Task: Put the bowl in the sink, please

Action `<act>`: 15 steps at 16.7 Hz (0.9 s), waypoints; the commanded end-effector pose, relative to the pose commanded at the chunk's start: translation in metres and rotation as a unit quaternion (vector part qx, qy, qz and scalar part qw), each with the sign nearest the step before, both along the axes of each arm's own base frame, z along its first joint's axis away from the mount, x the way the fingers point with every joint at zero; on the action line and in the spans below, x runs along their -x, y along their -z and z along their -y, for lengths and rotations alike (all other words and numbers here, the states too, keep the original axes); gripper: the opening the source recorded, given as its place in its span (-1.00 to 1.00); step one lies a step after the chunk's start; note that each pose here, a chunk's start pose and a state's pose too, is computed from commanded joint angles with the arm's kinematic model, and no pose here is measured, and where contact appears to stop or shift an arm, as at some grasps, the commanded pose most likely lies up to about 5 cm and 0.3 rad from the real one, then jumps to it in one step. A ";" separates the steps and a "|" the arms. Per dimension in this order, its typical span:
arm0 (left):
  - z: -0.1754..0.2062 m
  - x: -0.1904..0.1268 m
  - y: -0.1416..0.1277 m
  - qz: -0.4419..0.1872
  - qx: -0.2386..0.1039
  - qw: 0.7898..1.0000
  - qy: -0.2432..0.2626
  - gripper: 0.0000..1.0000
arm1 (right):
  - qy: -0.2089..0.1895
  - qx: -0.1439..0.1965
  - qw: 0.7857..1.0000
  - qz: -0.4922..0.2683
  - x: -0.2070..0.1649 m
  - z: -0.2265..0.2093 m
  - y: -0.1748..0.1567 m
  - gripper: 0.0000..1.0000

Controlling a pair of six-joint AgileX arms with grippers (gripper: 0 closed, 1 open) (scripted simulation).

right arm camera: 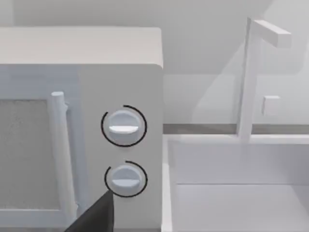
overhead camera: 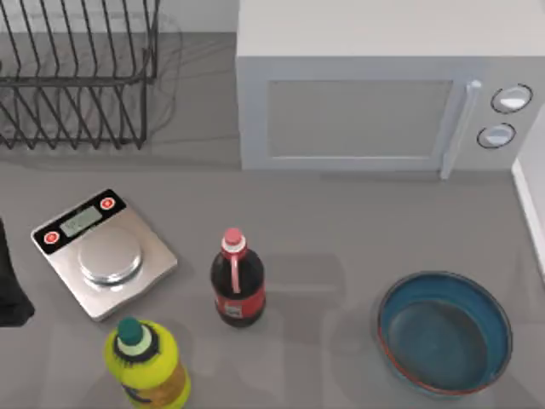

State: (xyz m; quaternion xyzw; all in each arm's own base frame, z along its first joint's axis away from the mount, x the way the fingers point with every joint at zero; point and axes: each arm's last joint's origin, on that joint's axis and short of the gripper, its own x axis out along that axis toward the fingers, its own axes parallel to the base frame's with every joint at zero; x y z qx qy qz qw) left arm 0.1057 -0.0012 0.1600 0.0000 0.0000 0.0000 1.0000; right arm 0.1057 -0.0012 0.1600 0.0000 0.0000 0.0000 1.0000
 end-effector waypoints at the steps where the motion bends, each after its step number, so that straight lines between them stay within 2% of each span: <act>1: 0.000 0.000 0.000 0.000 0.000 1.000 0.000 1.00 | 0.000 0.000 1.000 0.000 0.000 0.000 0.000 1.00; 5: 0.000 0.000 0.000 0.000 0.000 1.000 0.000 1.00 | -0.012 -0.012 0.999 -0.033 0.000 -0.003 -0.011 1.00; 9: 0.000 0.000 0.000 0.000 0.000 1.000 0.000 1.00 | -0.038 -0.040 0.987 -0.154 -0.009 -0.011 -0.040 1.00; 12: 0.000 0.000 0.000 0.000 0.000 1.000 0.000 1.00 | -0.050 -0.054 0.950 -0.304 -0.030 -0.022 -0.057 1.00; 15: 0.000 0.000 0.000 0.000 0.000 1.000 0.000 1.00 | -0.046 -0.052 0.884 -0.462 -0.060 -0.039 -0.065 1.00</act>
